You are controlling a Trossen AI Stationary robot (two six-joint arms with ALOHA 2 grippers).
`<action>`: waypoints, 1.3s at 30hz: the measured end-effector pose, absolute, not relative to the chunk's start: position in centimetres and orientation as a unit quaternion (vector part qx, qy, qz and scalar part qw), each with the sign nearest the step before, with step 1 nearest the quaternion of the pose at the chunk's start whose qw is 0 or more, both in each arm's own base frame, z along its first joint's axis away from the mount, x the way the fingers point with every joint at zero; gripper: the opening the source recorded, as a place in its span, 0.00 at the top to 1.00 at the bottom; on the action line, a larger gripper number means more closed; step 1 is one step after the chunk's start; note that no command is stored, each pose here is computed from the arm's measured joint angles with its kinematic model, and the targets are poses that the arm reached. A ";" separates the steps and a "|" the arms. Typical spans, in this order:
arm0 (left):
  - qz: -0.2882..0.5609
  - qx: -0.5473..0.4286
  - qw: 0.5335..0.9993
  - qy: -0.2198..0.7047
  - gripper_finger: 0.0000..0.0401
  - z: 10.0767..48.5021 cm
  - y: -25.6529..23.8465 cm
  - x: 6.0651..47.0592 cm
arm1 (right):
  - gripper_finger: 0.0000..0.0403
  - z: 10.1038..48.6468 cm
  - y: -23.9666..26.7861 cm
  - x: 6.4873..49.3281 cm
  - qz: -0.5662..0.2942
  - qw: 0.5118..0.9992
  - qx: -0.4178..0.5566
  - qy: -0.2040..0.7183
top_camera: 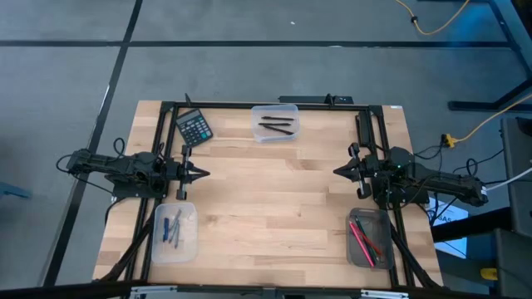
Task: Sort crayons/erasers/pens/pencils in bins
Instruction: Return to Home Position
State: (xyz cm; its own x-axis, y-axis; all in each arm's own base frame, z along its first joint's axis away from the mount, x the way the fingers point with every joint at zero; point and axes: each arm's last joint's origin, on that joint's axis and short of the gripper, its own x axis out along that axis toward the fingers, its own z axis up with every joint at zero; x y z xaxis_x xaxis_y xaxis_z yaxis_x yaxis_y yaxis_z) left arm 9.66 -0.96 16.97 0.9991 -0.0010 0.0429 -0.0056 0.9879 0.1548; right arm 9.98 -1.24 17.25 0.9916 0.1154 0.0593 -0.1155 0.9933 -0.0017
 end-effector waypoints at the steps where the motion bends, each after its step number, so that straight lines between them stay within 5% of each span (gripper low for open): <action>1: 0.001 0.078 0.997 -0.021 1.00 17.0 -1.0 9.7 | 0.97 17.2 -1.2 10.0 0.058 0.998 0.002 -0.030; 20: 0.001 0.077 0.997 -0.021 0.92 17.0 -1.0 9.7 | 0.97 17.2 -1.2 10.0 0.058 0.998 0.001 -0.029; 39: 0.001 0.078 0.997 -0.021 0.99 17.0 -1.0 9.7 | 0.97 17.2 -1.2 10.0 0.058 0.998 0.001 -0.029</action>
